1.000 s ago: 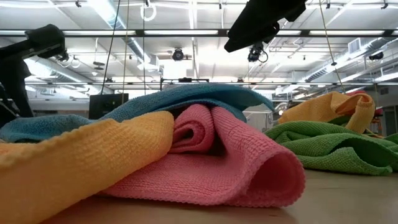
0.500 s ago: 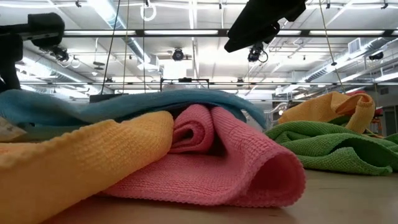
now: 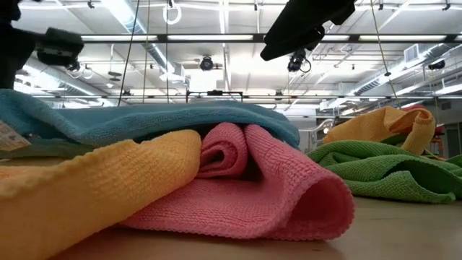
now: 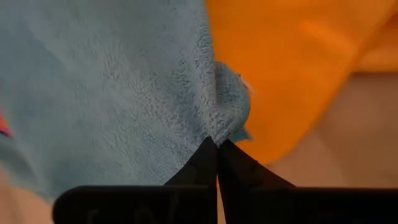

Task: Fold microfiber towels
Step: Fold the bottom blue microfiber cloth

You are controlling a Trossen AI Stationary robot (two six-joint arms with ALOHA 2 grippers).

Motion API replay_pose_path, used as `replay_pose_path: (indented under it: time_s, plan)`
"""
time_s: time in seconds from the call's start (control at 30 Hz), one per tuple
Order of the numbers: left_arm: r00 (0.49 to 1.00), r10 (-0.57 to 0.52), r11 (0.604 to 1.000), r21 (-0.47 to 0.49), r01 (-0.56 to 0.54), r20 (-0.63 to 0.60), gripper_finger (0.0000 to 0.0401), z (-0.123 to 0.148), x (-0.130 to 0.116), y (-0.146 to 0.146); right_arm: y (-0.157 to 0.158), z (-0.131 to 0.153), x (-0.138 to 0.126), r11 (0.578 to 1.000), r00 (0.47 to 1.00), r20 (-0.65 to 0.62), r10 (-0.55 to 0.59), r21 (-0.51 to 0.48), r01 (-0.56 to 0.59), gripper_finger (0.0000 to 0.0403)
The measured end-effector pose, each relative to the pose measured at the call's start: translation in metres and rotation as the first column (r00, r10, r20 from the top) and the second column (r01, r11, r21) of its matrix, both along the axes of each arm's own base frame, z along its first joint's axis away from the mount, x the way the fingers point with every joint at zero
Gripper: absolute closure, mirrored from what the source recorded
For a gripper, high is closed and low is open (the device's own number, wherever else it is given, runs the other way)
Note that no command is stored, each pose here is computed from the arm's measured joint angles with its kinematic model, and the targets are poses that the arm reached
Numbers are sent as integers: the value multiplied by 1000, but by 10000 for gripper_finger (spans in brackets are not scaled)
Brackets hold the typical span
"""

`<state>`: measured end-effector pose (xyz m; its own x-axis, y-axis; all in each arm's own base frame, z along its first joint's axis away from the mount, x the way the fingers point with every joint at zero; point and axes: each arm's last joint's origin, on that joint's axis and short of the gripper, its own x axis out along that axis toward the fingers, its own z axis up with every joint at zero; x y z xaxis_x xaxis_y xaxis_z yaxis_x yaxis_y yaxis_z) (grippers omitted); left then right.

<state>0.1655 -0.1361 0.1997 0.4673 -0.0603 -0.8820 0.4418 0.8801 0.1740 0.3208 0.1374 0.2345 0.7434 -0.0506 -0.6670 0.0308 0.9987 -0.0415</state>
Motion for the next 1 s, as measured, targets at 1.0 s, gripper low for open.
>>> replay_pose_path:
  time_s: [1.0]
  plan:
    - [976,-178,962,188,200,-126,363,-9,1,15,0,0,0,1000,1000,0,7,-7,-7,215]
